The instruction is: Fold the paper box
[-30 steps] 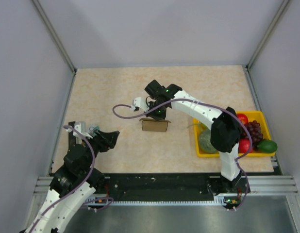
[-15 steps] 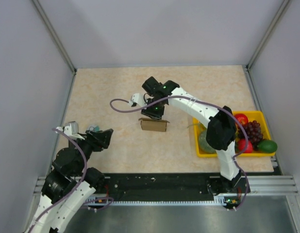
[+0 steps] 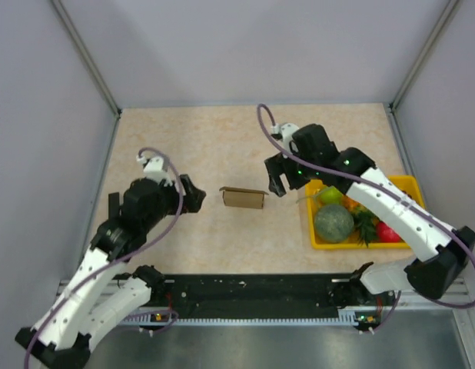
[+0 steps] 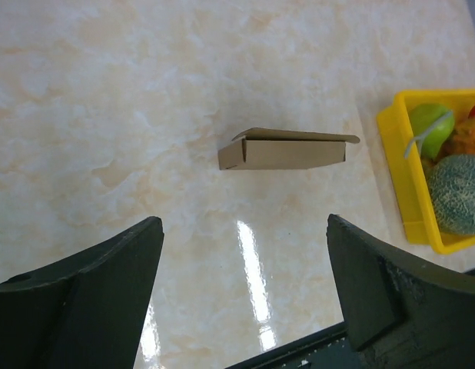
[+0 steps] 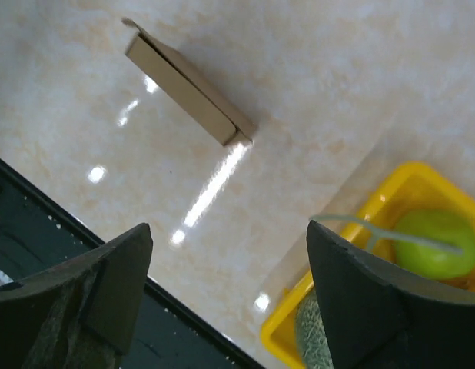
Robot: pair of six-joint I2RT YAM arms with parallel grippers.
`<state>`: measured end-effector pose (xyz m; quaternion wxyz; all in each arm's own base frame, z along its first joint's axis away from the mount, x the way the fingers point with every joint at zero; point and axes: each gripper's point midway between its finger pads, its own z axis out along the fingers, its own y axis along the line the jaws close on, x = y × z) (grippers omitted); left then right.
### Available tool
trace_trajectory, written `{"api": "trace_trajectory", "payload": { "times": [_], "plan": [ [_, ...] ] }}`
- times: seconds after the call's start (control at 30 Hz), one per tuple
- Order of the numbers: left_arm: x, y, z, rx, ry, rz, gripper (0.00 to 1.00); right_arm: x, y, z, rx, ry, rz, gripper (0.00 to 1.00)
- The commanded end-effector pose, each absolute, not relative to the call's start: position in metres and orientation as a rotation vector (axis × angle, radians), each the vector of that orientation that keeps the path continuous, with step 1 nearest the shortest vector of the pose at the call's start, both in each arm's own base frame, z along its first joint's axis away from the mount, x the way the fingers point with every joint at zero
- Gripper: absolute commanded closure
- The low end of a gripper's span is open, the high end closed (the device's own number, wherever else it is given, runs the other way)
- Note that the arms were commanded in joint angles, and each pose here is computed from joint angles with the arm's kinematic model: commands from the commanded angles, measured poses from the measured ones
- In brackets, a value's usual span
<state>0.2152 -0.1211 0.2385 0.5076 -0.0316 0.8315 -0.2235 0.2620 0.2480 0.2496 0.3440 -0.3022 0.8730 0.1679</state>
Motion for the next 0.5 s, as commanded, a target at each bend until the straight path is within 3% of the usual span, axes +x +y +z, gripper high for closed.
{"api": "trace_trajectory", "payload": {
  "times": [0.0, 0.03, 0.07, 0.27, 0.37, 0.47],
  "plan": [
    [0.243, -0.160, 0.242, 0.230, 2.103, -0.669, 0.10, 0.253, 0.237, 0.213, -0.500, 2.311, 0.580, 0.20],
    [0.249, -0.162, 0.247, 0.301, 2.098, -0.680, 0.16, 0.253, 0.234, 0.208, -0.497, 2.308, 0.565, 0.21],
    [0.244, -0.169, 0.242, 0.356, 2.145, -0.742, 0.19, 0.256, 0.238, 0.208, -0.510, 2.280, 0.581, 0.30],
    [0.268, -0.169, 0.205, 0.729, 2.231, -0.609, 0.23, 0.275, 0.249, 0.171, -0.733, 2.301, 0.510, 0.54],
    [0.290, -0.160, 0.190, 0.756, 2.243, -0.484, 0.26, 0.289, 0.253, 0.168, -0.770, 2.268, 0.470, 0.63],
    [0.296, -0.172, 0.185, 0.867, 2.210, -0.515, 0.34, 0.295, 0.254, 0.163, -0.820, 2.253, 0.446, 0.64]
  ]
}}
